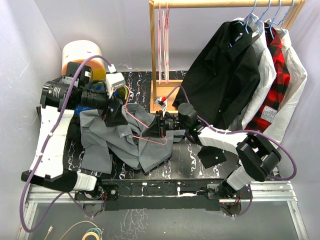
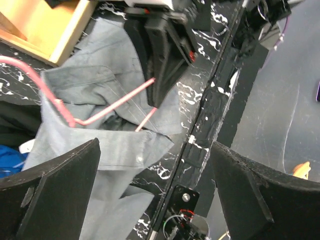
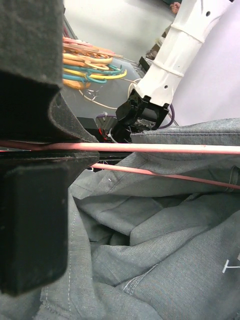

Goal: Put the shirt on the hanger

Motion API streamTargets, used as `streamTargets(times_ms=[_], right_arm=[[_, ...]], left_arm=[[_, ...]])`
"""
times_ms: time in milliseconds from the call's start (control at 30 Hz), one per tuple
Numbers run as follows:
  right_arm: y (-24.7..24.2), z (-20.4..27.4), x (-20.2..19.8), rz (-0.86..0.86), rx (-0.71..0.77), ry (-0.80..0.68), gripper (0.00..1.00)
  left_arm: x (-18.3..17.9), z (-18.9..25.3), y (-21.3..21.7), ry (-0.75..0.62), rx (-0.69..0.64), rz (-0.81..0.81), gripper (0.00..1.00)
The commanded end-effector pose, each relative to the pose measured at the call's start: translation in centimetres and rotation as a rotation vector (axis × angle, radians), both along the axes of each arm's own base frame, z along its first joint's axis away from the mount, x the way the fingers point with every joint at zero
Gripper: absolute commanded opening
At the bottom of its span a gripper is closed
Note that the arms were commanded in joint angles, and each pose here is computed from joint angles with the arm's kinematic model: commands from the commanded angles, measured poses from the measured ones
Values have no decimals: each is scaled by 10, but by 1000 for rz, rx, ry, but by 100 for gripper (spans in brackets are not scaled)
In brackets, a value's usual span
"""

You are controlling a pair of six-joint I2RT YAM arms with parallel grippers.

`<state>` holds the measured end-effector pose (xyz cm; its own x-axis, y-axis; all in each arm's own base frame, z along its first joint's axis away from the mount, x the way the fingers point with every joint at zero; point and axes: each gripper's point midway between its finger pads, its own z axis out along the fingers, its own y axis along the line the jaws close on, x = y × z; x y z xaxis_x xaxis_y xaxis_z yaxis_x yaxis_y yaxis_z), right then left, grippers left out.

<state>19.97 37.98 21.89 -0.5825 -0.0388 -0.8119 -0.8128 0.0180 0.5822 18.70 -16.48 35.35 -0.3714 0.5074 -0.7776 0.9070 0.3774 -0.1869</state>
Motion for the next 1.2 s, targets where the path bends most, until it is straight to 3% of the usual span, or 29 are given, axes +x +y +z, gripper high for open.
streamTargets(times_ms=[0, 100, 333, 667, 967, 1000, 1067, 1167], right_arm=[[6, 24, 5, 2, 82, -121, 8], [5, 29, 6, -6, 89, -133, 8], [3, 32, 6, -15, 88, -149, 8], [4, 34, 6, -8, 96, -148, 8], [9, 38, 9, 7, 99, -142, 8], [10, 38, 9, 11, 100, -142, 8], [11, 38, 9, 16, 100, -139, 8], [11, 40, 10, 16, 102, -137, 8]], left_arm=[[16, 28, 4, -30, -140, -5, 88], [32, 24, 18, -5, -155, 63, 85], [32, -21, 33, 52, -78, 77, 86], [57, -38, 37, -8, -112, 60, 90], [61, -68, 29, 30, -179, 21, 95], [62, -70, 28, 30, -182, 19, 93], [60, -67, 27, 3, -188, 21, 80], [61, -70, 26, -3, -201, 29, 41]])
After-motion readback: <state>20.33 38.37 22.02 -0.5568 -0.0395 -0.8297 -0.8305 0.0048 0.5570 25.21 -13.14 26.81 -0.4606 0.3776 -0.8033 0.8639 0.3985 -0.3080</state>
